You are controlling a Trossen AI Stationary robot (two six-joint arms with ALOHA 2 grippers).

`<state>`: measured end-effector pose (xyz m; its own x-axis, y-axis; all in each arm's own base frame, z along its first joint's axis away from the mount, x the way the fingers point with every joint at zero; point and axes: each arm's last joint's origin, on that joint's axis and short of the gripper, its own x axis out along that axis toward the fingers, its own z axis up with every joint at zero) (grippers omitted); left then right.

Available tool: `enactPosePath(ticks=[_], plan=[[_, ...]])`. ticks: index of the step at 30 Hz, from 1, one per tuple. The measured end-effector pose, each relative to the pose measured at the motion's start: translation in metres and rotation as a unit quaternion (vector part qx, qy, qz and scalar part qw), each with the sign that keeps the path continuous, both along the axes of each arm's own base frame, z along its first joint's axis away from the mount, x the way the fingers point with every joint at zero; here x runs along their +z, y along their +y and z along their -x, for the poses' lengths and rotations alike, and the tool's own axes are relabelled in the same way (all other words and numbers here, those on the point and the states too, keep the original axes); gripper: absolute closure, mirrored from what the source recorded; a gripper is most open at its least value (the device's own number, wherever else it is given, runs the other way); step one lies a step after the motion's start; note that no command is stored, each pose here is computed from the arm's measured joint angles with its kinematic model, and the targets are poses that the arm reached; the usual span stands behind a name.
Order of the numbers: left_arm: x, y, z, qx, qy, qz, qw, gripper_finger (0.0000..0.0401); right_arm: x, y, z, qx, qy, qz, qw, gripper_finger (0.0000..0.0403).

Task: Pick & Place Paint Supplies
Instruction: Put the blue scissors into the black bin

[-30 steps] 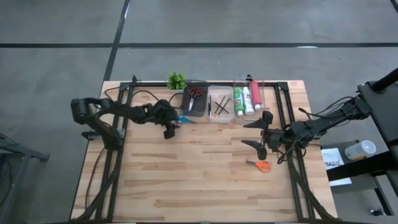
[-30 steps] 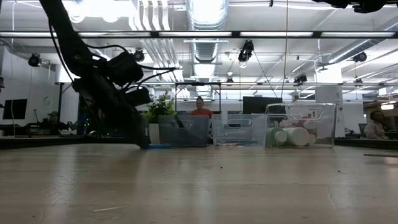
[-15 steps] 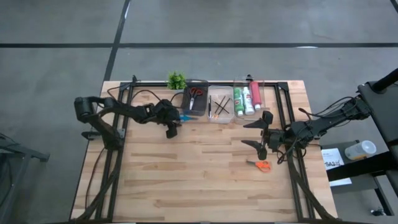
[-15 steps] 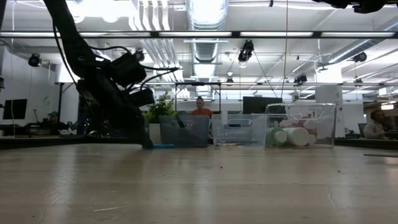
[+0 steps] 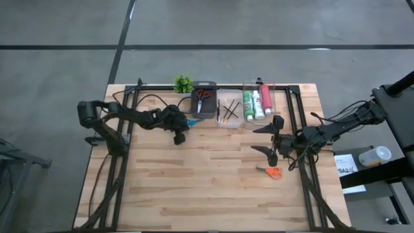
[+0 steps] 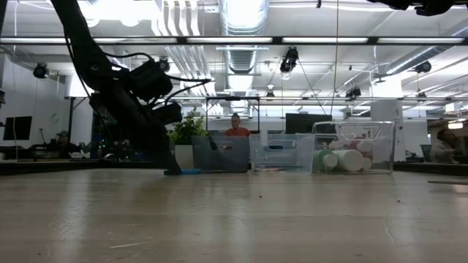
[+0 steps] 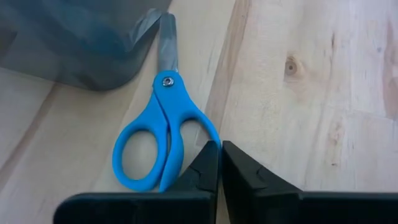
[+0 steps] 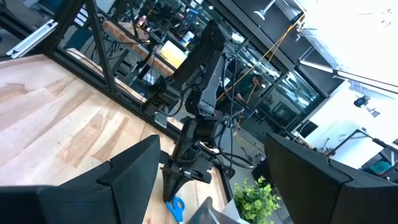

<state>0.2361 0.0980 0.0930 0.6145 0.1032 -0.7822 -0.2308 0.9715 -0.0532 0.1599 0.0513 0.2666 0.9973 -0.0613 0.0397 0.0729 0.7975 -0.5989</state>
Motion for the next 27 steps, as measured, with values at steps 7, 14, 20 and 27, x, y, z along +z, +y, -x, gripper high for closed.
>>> enactPosePath(ticks=[7, 14, 20, 27], plan=[[0.0, -0.006, -0.003, -0.001, -0.003, 0.007, 1.0, 0.0389, 0.0, 0.0, 0.0, 0.0, 0.0, 0.0, 1.0, 0.0115], [0.008, -0.016, -0.003, -0.009, -0.01, 0.02, 1.0, 0.0389, 0.0, 0.0, 0.0, 0.0, 0.0, -0.001, 1.0, 0.0115], [0.018, -0.028, -0.005, -0.036, -0.029, 0.018, 0.999, 0.0389, 0.0, 0.0, 0.0, 0.001, 0.0, 0.0, 1.0, 0.0115], [0.036, -0.032, -0.021, -0.019, -0.064, 0.004, 0.998, 0.0389, 0.0, 0.0, 0.0, 0.0, 0.0, -0.001, 1.0, 0.0115]])
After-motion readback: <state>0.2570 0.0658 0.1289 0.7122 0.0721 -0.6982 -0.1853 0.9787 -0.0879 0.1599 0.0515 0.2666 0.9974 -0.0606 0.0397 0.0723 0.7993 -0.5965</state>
